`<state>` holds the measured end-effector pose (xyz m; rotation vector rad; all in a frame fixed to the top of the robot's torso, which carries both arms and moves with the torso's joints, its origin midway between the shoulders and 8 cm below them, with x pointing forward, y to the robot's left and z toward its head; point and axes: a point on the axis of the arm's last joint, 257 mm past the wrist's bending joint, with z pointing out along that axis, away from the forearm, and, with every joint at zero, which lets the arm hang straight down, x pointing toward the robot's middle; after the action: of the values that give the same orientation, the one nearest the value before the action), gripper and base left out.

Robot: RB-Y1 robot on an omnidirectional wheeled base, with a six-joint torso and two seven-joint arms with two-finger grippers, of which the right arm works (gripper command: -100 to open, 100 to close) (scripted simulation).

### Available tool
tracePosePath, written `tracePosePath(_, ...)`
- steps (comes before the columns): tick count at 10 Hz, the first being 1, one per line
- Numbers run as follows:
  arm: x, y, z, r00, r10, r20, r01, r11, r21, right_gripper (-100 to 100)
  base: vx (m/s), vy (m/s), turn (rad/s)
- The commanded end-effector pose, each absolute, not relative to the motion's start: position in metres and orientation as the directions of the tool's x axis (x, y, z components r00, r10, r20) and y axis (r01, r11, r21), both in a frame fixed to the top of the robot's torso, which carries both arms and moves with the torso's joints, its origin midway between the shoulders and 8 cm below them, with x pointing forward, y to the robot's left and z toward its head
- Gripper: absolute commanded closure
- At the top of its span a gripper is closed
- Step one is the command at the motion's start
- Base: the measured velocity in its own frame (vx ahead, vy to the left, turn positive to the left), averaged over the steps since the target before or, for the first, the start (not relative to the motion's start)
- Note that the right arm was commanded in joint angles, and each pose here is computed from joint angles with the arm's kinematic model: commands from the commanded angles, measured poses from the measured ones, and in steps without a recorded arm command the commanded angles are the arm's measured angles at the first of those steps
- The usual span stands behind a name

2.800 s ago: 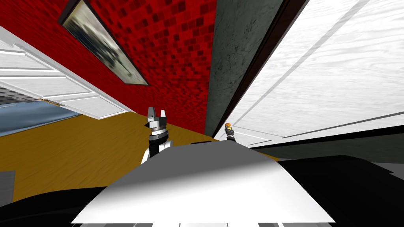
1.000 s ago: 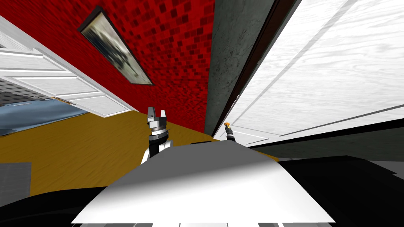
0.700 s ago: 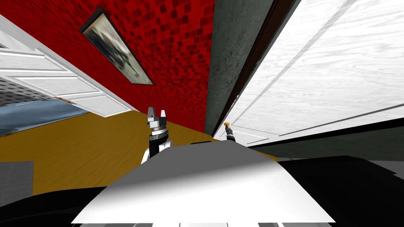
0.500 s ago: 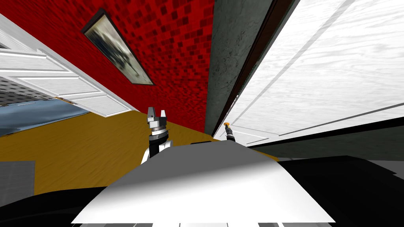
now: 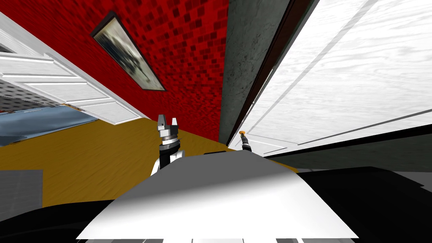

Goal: Pull the door open

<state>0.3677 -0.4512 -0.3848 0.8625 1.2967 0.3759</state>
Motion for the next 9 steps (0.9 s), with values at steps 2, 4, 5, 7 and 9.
tracePosePath(2, 0.3701, -0.4455, -0.3861, 0.275, 0.725, -0.631, 0.194, 0.601, 0.775, 100, -0.021, -0.002, 0.007)
tracePosePath(4, 0.3715, -0.4446, -0.3857, 0.286, 0.767, -0.575, 0.171, 0.549, 0.818, 100, -0.027, -0.004, 0.009)
tracePosePath(5, 0.3715, -0.4446, -0.3857, 0.288, 0.774, -0.563, 0.167, 0.538, 0.826, 100, -0.019, -0.005, 0.009)
tracePosePath(7, 0.3722, -0.4442, -0.3855, 0.294, 0.797, -0.527, 0.153, 0.505, 0.849, 100, -0.017, -0.003, 0.010)
tracePosePath(9, 0.3730, -0.4437, -0.3854, 0.299, 0.819, -0.489, 0.139, 0.470, 0.872, 100, -0.020, -0.004, 0.000)
